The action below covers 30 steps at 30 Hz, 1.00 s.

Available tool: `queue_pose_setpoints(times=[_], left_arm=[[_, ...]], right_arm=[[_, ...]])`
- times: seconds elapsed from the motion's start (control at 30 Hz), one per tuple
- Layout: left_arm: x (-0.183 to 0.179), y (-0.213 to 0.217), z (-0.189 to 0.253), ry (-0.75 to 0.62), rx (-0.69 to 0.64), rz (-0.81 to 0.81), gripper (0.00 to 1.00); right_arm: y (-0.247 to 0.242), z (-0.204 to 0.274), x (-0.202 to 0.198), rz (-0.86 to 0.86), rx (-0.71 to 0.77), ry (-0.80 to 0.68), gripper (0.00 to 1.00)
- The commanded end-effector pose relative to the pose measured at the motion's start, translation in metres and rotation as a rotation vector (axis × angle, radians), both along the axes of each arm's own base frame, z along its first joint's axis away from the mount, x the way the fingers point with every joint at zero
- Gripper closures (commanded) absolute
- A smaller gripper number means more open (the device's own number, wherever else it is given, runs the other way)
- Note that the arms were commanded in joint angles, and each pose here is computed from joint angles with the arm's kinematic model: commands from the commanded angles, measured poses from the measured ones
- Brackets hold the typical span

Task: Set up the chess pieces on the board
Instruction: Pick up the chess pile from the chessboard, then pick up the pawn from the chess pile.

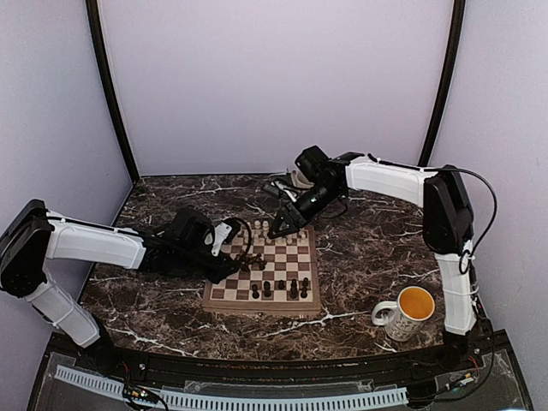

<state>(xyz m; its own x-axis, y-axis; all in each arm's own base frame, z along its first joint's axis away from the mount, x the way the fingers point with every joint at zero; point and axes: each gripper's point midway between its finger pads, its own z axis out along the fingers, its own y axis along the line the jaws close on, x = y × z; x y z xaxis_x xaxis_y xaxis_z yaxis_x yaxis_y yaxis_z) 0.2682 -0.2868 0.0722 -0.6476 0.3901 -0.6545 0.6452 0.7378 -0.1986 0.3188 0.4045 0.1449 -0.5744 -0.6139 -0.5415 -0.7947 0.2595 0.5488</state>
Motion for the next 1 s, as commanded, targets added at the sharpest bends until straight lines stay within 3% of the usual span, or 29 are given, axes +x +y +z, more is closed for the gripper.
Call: queue_pose_setpoints(times=[0.0,0.6,0.8,0.97], left_arm=[[0.001,-0.008,0.019,-0.067,-0.088,-0.019,0.96],[-0.001,-0.020,0.022,-0.056,-0.134,-0.059,0.95],[-0.002,-0.021,0.020,-0.046,-0.132,-0.064,0.95],[-0.002,-0.021,0.020,-0.046,-0.132,-0.064,0.95]], right_arm=[[0.019,-0.005,-0.006,0.020,0.030,0.094,0.48],[0.070,-0.022,-0.025,0.088,0.098,0.254,0.51],[0.076,-0.024,-0.031,0.105,0.104,0.270,0.56],[0.079,-0.029,-0.037,0.118,0.101,0.284,0.66]])
